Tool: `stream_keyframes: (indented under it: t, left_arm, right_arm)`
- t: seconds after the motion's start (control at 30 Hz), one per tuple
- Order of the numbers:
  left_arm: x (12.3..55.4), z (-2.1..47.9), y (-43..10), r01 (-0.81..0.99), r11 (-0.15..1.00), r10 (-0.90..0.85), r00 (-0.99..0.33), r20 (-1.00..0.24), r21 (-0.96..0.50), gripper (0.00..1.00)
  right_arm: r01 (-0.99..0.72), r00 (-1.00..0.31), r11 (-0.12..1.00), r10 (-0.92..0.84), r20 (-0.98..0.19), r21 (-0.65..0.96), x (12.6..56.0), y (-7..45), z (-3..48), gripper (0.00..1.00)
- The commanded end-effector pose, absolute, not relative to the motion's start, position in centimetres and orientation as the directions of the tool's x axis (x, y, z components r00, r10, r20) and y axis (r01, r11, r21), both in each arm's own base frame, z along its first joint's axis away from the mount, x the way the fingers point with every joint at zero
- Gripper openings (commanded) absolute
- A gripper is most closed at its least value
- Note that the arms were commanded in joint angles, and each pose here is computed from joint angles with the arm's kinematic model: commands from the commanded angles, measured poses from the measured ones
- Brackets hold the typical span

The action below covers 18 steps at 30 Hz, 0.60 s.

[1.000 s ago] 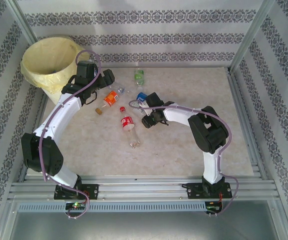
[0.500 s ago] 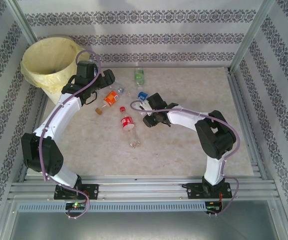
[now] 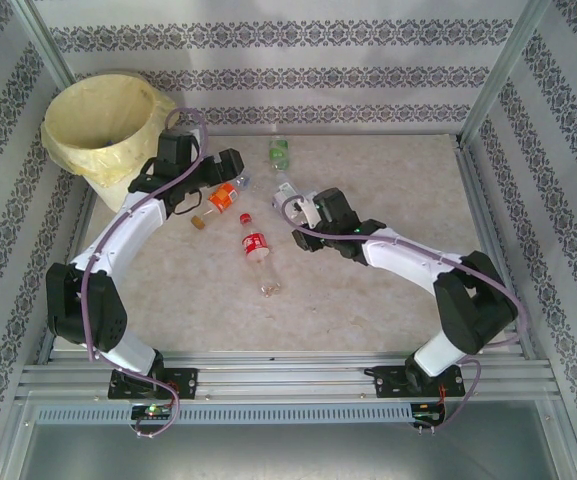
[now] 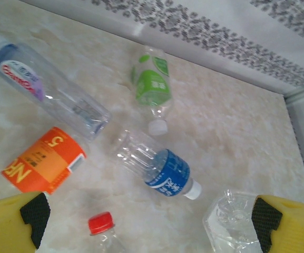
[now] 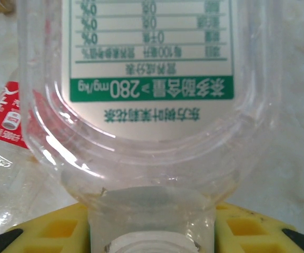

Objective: Put the plastic bottles in the bin

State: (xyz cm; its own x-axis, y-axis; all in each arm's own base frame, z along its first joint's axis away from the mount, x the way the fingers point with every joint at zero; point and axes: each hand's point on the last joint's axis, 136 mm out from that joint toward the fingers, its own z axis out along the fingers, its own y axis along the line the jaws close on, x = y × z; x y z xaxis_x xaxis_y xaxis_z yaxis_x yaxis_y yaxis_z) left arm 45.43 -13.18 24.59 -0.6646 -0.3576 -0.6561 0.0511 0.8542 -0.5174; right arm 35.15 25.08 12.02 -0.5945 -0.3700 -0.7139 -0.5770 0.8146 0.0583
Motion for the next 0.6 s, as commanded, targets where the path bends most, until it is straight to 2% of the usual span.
stream_keyframes:
  t: [0.0,0.13,0.3,0.57]
  left_arm:
    - [44.2,28.0,-16.4,0.232,0.805,-0.3,-0.634,-0.712,-0.546,1.0]
    - [43.1,28.2,-18.9,0.295,0.758,-0.282,-0.657,-0.699,-0.583,1.0]
    - [41.8,27.2,-22.8,0.356,0.645,-0.268,-0.723,-0.637,-0.676,1.0]
    - [40.4,26.0,-27.5,0.409,0.573,-0.215,-0.761,-0.611,-0.711,1.0]
  right_arm:
    - [-0.551,-0.578,0.824,-0.263,-0.772,0.133,34.9,25.5,14.6,0.22]
    - [-0.521,-0.573,0.839,-0.209,-0.792,0.155,34.5,24.7,15.5,0.22]
    - [-0.471,-0.59,0.853,-0.115,-0.799,0.225,34.1,24.1,15.7,0.22]
    - [-0.426,-0.619,0.85,-0.025,-0.785,0.309,33.9,23.8,15.3,0.22]
